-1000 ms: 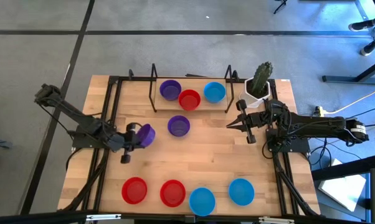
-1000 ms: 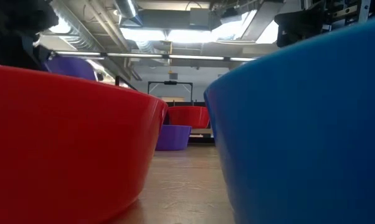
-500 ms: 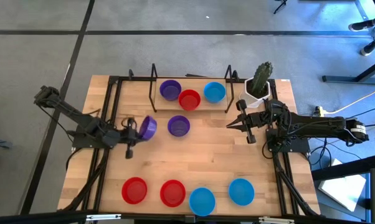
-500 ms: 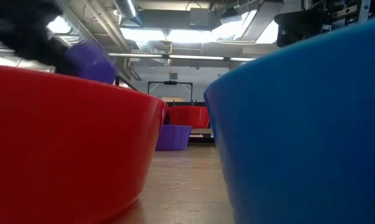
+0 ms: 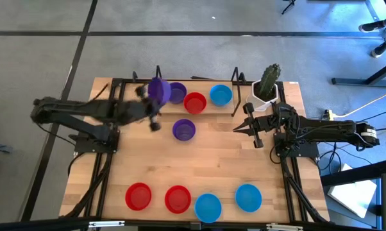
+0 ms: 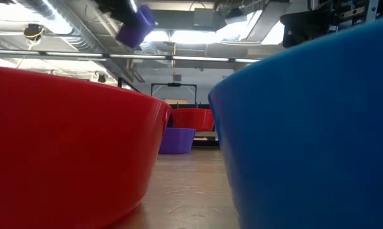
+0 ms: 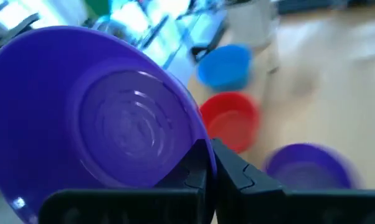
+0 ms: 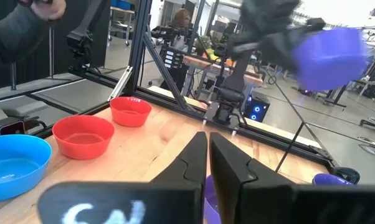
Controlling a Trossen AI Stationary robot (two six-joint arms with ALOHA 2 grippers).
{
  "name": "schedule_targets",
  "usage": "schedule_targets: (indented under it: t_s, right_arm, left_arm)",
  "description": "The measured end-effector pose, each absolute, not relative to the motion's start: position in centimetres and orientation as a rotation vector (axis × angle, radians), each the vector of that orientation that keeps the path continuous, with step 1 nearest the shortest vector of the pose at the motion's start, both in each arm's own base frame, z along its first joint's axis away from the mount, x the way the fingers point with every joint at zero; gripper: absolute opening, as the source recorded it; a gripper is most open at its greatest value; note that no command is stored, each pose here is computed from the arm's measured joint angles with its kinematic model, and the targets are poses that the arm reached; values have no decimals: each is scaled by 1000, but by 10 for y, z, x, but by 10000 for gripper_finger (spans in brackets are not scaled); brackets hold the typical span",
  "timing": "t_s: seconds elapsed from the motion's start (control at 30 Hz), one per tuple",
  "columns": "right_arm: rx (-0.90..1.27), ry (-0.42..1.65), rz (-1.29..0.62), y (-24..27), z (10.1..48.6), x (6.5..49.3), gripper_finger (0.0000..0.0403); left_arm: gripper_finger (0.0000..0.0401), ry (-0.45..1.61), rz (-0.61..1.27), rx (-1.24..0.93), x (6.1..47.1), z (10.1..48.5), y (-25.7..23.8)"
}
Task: Pick & Place Mini bowls
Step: Stack the violet bowl on top of the violet bowl on the shelf
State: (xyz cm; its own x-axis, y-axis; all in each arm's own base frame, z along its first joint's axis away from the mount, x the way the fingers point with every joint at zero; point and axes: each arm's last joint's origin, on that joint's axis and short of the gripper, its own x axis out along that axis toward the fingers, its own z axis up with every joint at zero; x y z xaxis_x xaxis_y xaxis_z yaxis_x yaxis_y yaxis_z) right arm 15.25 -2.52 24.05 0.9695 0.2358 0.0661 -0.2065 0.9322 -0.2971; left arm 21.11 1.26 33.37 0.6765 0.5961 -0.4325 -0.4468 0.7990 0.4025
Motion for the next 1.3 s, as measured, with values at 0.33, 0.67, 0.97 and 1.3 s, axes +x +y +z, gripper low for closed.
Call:
schedule_targets:
  t_s: [0.33,0.67,0.97,1.3]
  right_arm:
    - [-293,-96,228,-25,240,153,21]
    - [-291,-90,228,-25,239,153,21]
    - [-291,-90,228,-25,239,153,21]
    - [-292,-91,228,-25,239,153,21]
  left_arm:
    - [3,996,536,304,303,314,110]
    - [3,1255,496,181,320,250,152]
    - [3,1261,469,127,320,246,153]
    - [3,1279,444,109,319,244,152]
